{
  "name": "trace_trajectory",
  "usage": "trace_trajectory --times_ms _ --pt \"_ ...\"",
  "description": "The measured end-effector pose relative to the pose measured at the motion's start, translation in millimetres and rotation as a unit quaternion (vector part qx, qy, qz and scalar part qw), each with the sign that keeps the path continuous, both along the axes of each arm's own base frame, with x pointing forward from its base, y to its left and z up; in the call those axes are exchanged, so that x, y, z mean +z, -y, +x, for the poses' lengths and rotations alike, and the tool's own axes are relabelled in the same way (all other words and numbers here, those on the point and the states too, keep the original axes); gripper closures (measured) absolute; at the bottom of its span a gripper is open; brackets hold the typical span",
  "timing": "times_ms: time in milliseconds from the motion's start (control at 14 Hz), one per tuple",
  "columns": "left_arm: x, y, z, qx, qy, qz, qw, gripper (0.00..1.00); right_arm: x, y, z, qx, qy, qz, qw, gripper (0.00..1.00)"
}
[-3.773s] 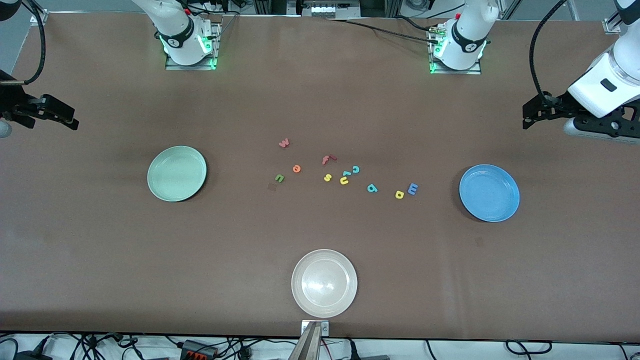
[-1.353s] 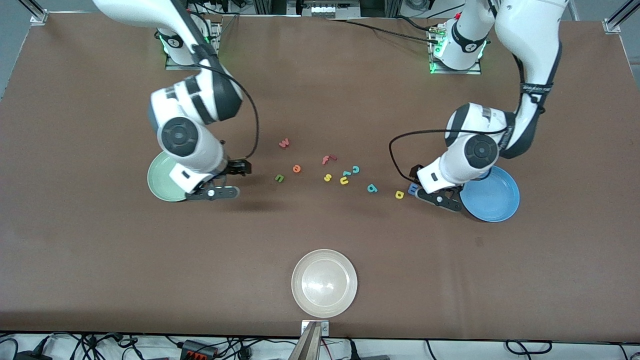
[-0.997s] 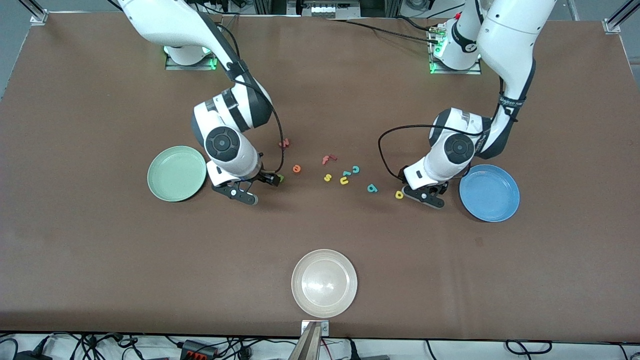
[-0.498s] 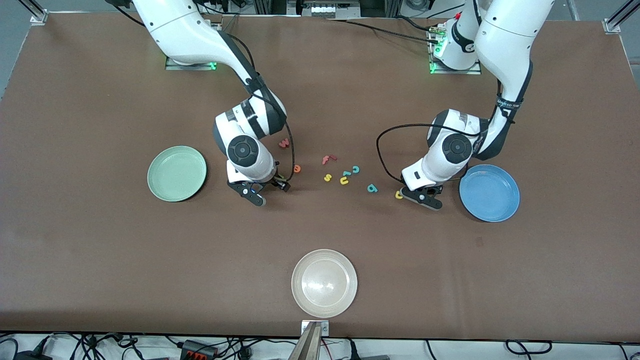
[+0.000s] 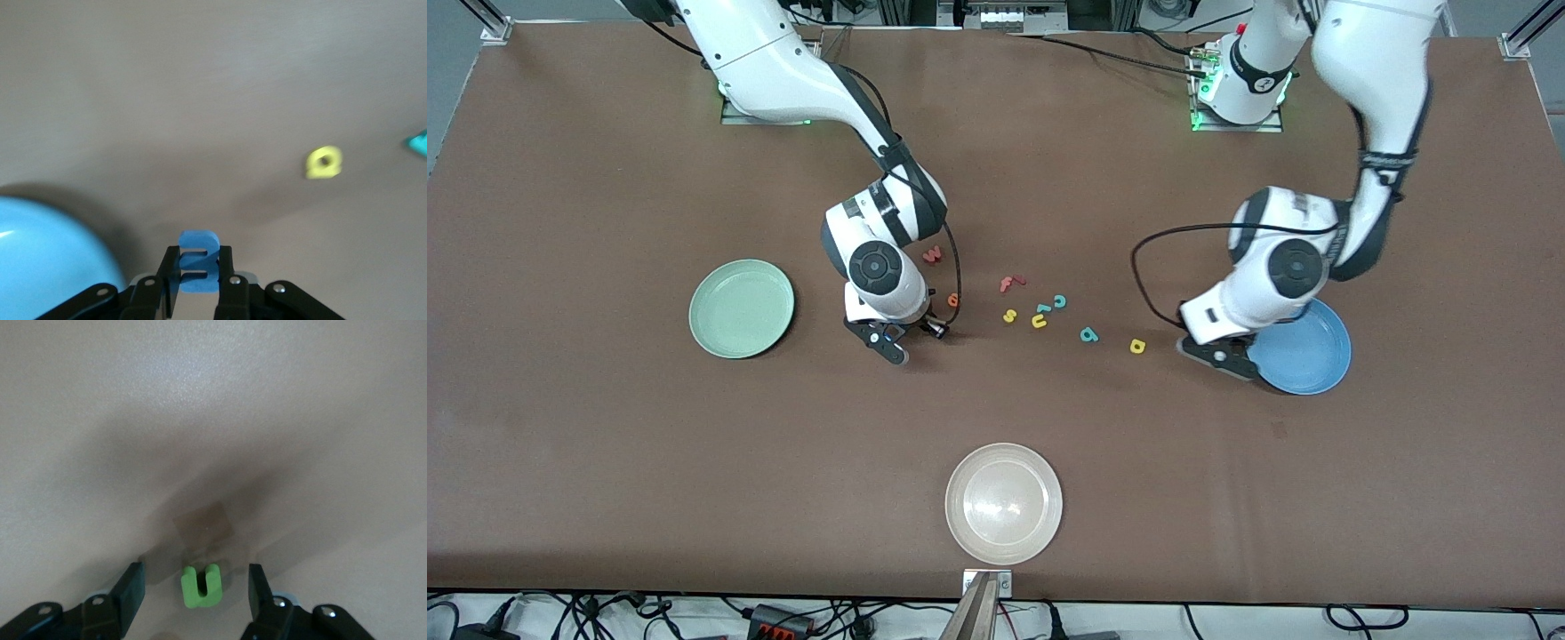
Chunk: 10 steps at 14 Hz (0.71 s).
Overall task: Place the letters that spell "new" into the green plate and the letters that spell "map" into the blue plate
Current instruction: 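Place the green letter on the green plate while the left gripper drops blue letter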
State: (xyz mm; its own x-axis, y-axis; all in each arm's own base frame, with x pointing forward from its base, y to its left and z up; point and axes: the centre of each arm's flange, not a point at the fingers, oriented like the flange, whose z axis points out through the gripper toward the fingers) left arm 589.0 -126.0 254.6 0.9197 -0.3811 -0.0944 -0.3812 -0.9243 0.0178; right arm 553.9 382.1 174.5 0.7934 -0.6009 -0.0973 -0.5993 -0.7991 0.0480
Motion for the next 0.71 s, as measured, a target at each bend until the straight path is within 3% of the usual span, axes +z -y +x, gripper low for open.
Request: trace_trajectory --times_ms 71,356,427,569,712 --pt "8.5 -24.2 4.3 -0.002 -0.006 0.013 1.000 0.73 -0.4 -0.6 -0.5 0.000 0.000 0.000 1.000 0.37" --pt "-7.3 -80.0 0.1 0.009 -0.040 0.024 0.999 0.73 0.6 -1.3 0.2 -0.001 0.002 0.001 1.000 0.48" --pt "-16.6 -82.7 -3.6 0.011 -0.050 0.024 0.998 0.73 1.3 -1.7 0.6 -0.001 0.003 0.002 1.000 0.56" --pt "-31.5 -89.7 -6.9 0.016 -0.063 0.025 0.998 0.59 2.4 -2.1 1.5 0.000 0.005 0.003 1.000 0.75" --pt "-34.7 -93.0 -7.0 0.019 -0.065 0.025 0.997 0.40 3.2 1.3 4.3 0.012 0.007 0.003 1.000 0.75"
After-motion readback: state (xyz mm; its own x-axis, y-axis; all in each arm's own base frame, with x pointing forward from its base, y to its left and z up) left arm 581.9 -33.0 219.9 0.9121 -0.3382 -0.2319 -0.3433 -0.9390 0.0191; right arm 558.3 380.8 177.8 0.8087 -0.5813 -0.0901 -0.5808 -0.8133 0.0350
